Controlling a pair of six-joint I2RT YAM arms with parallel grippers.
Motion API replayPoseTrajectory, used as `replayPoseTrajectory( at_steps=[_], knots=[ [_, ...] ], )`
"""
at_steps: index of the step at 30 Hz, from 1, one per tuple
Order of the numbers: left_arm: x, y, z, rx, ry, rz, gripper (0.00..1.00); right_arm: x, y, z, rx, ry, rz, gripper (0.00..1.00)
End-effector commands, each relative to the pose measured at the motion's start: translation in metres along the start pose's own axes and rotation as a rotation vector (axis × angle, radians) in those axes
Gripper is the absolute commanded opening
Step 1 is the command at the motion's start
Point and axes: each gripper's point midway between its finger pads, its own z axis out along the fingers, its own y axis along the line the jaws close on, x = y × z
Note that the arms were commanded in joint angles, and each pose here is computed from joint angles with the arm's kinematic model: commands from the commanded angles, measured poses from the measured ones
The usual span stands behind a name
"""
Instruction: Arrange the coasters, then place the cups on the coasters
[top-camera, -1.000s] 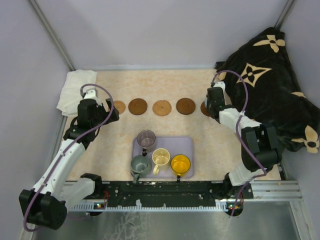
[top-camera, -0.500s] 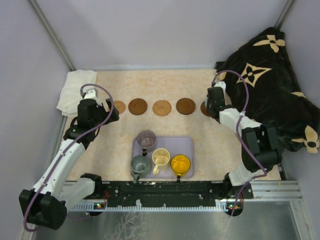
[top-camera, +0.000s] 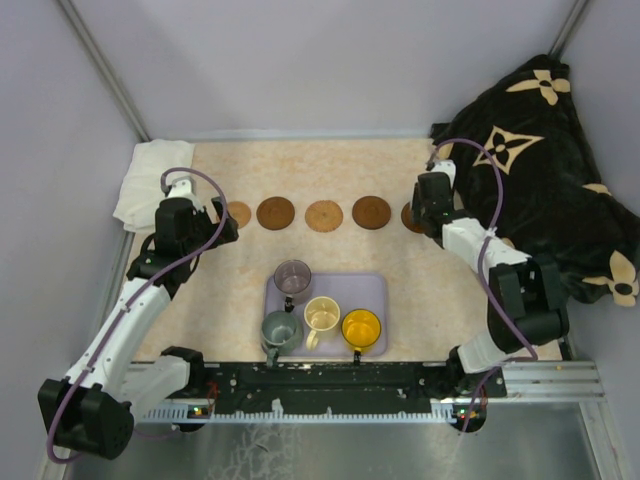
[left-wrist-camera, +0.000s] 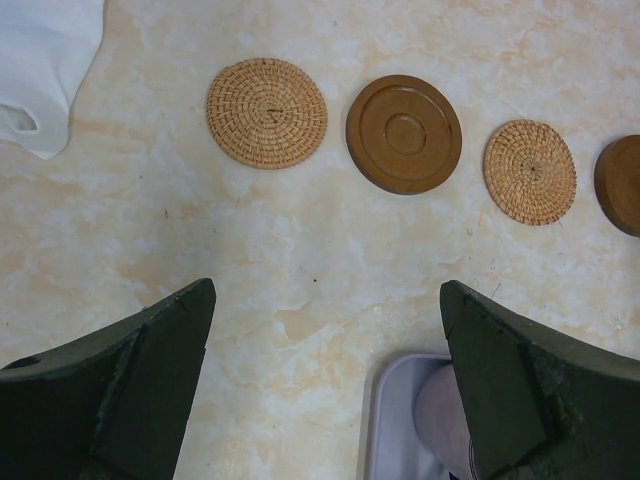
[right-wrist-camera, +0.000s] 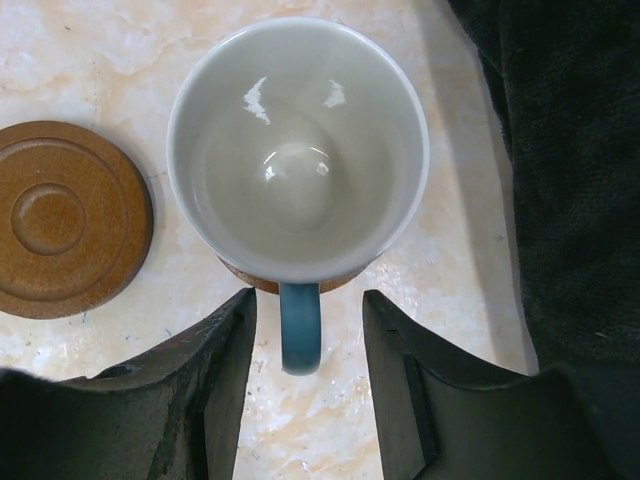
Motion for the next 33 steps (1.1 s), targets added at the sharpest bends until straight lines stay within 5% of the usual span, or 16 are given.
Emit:
replayPoseTrajectory(
  at_steps=[1,33],
  knots=[
    [-0.005,0.001,-0.003,-0.001,-0.02,0.005,0.99,-0.019,-0.013,-0.017,0.029,-0.067,0.046,0.5],
    [-0.007,0.001,-0.006,0.0,-0.031,-0.006,0.99,0.002,-0.022,-0.018,0.063,-0.026,0.033,0.45]
  ],
)
